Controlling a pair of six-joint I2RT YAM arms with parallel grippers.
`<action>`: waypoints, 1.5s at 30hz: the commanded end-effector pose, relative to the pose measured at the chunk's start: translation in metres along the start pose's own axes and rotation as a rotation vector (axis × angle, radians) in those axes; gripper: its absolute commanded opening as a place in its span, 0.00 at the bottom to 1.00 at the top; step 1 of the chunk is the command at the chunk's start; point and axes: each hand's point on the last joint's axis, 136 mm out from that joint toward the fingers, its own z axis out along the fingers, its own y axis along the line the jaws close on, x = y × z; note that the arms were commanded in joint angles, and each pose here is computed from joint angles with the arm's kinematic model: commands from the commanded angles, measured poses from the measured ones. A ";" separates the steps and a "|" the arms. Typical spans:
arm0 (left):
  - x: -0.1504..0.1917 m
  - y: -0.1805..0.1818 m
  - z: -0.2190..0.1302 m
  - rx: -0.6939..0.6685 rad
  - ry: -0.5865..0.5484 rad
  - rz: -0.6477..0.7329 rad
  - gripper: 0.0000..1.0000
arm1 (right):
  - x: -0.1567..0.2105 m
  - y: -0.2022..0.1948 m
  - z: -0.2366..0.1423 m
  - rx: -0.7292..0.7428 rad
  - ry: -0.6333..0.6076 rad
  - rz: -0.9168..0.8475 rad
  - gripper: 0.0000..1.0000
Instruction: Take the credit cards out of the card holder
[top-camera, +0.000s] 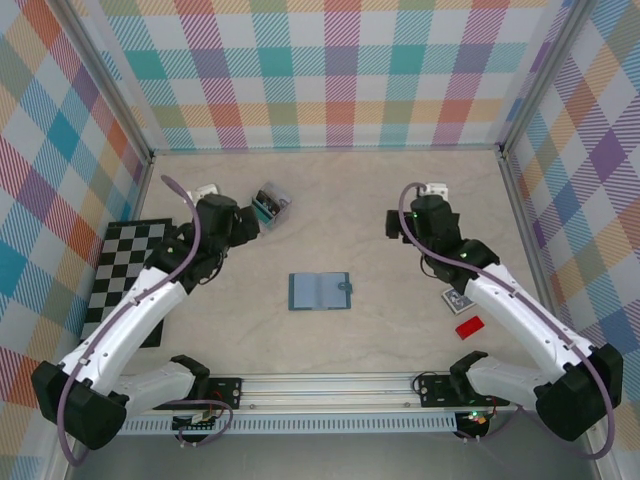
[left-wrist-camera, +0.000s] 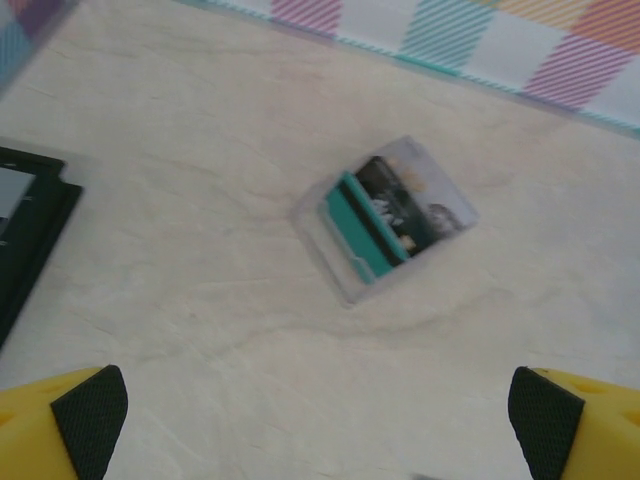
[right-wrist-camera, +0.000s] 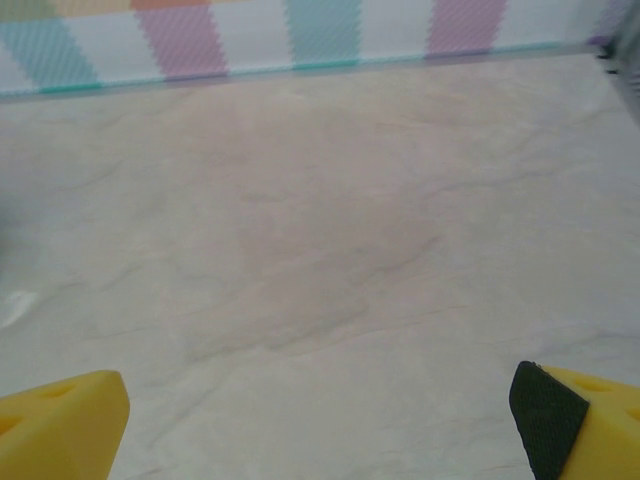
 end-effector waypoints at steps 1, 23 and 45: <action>-0.016 0.032 0.009 -0.151 -0.186 0.016 1.00 | -0.006 -0.027 0.018 0.071 -0.057 0.000 1.00; 0.058 0.090 0.106 -0.166 -0.170 0.176 1.00 | 0.076 -0.089 0.108 0.101 -0.075 -0.033 1.00; 0.067 0.062 0.141 0.203 -0.256 0.127 1.00 | 0.076 -0.086 0.130 -0.091 -0.168 -0.008 1.00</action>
